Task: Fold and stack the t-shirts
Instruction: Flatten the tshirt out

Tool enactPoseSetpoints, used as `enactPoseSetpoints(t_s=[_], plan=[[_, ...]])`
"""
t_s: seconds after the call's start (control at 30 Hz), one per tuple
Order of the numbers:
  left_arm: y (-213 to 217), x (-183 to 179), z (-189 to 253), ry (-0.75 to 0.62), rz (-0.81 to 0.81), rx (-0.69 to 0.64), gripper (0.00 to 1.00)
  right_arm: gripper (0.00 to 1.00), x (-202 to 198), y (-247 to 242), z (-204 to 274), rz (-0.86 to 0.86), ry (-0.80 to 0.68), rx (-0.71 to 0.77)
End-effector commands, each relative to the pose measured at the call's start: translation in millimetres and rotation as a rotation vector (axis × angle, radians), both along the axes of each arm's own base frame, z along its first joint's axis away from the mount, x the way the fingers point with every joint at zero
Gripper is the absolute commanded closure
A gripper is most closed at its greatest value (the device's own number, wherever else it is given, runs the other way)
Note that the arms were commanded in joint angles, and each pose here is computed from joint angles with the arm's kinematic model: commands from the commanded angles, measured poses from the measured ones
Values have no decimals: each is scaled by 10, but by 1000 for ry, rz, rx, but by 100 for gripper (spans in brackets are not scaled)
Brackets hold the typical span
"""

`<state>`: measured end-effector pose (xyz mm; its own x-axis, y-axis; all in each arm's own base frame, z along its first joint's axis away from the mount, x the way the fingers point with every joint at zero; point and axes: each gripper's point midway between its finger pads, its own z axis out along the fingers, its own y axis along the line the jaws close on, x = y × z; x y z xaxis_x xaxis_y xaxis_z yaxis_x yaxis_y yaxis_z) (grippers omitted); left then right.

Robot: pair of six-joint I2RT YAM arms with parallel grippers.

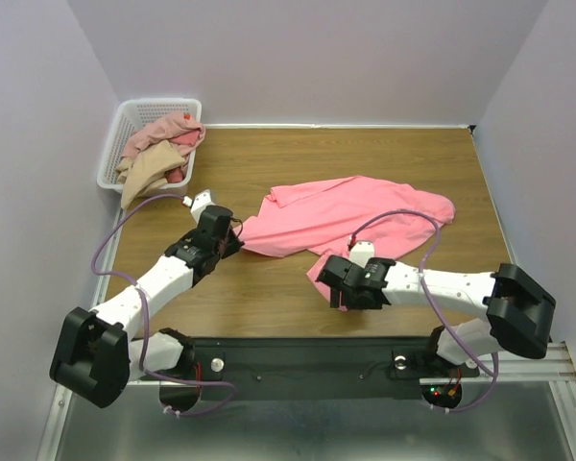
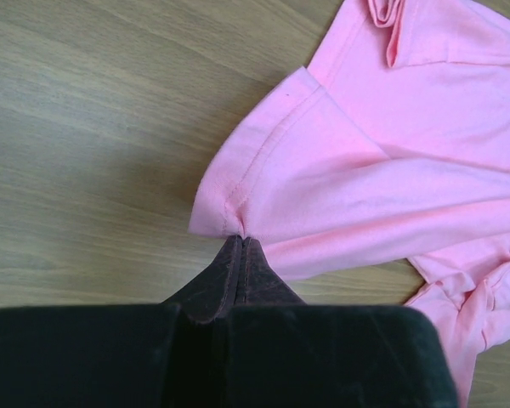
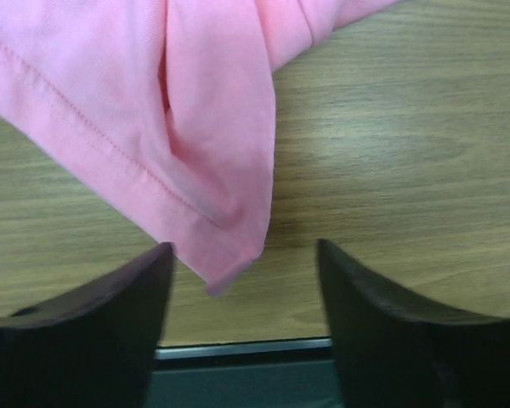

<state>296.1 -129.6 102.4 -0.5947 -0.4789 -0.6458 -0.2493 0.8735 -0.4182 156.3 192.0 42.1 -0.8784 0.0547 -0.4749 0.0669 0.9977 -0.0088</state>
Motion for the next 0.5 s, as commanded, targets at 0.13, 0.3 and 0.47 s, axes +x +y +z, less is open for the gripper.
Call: enactPoseSetpoints(t_s=[0.13,0.3,0.47], plan=[[85,-21,2,-10,41,14,100,63,143,-4,-102,-94,-62,-20],[87,4,33,-17,48,15,100,99,150,104,-57,-74,-57,20],[104,113,317,-63,56,36,100,100,254,175,452,-39,-168,149]])
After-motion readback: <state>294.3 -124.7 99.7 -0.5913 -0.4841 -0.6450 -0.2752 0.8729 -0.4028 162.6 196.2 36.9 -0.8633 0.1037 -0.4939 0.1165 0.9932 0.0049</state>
